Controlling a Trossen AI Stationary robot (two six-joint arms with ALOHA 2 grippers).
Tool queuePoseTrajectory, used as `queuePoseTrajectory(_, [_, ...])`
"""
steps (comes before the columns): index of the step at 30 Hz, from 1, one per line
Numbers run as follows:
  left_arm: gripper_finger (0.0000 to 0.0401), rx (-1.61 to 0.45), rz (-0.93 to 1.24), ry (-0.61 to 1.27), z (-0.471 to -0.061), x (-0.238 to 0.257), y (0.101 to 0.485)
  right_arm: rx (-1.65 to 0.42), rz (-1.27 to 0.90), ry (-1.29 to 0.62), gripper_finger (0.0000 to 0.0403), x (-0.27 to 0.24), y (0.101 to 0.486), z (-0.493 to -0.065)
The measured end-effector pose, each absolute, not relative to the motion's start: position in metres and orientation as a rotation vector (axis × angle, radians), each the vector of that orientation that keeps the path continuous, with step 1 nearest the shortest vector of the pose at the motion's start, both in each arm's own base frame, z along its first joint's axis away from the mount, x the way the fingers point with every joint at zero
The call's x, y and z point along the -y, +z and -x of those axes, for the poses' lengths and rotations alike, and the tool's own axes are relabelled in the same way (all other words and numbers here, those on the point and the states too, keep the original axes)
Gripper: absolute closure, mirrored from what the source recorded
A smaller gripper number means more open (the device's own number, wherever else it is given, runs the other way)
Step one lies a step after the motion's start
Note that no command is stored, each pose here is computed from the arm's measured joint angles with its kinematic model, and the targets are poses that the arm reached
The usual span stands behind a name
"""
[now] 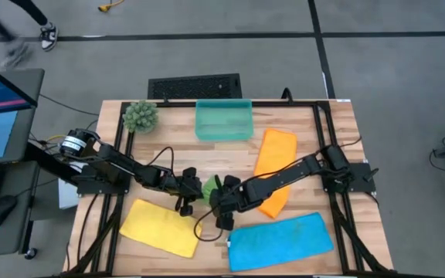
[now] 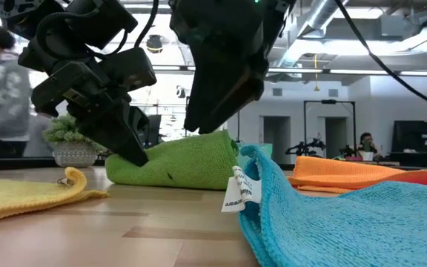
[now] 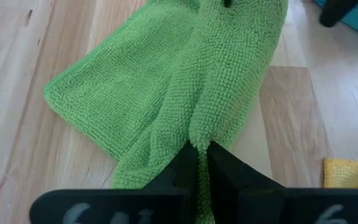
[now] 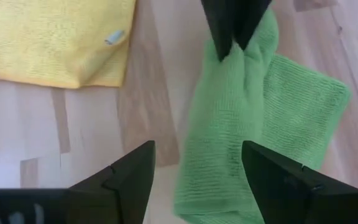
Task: Roll microfiber towels into tight, uniform cylinder then place into a basket
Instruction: Roll the green towel
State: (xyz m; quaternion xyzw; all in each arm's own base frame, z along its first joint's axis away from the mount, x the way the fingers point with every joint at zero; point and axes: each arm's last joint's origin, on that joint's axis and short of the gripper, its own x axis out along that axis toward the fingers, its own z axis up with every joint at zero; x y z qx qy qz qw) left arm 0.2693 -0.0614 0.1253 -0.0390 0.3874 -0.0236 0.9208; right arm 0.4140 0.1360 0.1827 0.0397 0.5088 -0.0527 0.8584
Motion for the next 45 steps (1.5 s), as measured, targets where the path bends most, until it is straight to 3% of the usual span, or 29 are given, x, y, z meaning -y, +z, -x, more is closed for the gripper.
queuePoseTrajectory(8, [0.039,-0.8,0.081,-0.053,-0.269,0.061,0.125,-1.146,-0.104,-0.107,0.0138,-0.144,0.142,-0.421])
queuePoseTrajectory(16, [0.0386,-0.802,0.082,-0.063,-0.269,0.062,0.125,-1.186,-0.219,-0.185,0.0143,-0.144,0.128,-0.422])
queuePoseTrajectory(21, [0.0351,-0.805,0.083,-0.059,-0.269,0.061,0.125,-1.195,-0.237,-0.204,0.0196,-0.144,0.126,-0.421])
queuePoseTrajectory(30, [0.0265,-0.817,0.178,-0.064,-0.273,0.042,0.125,-1.202,-0.254,-0.216,0.0365,-0.144,0.125,-0.421])
queuePoseTrajectory(36, [0.0245,-0.841,0.282,-0.113,-0.273,0.024,0.126,-1.19,-0.298,-0.202,0.037,-0.145,0.125,-0.422])
queuePoseTrajectory(45, [0.0244,-0.762,0.073,-0.077,-0.261,0.006,0.157,-1.173,-0.358,-0.137,0.0368,-0.157,0.127,-0.423])
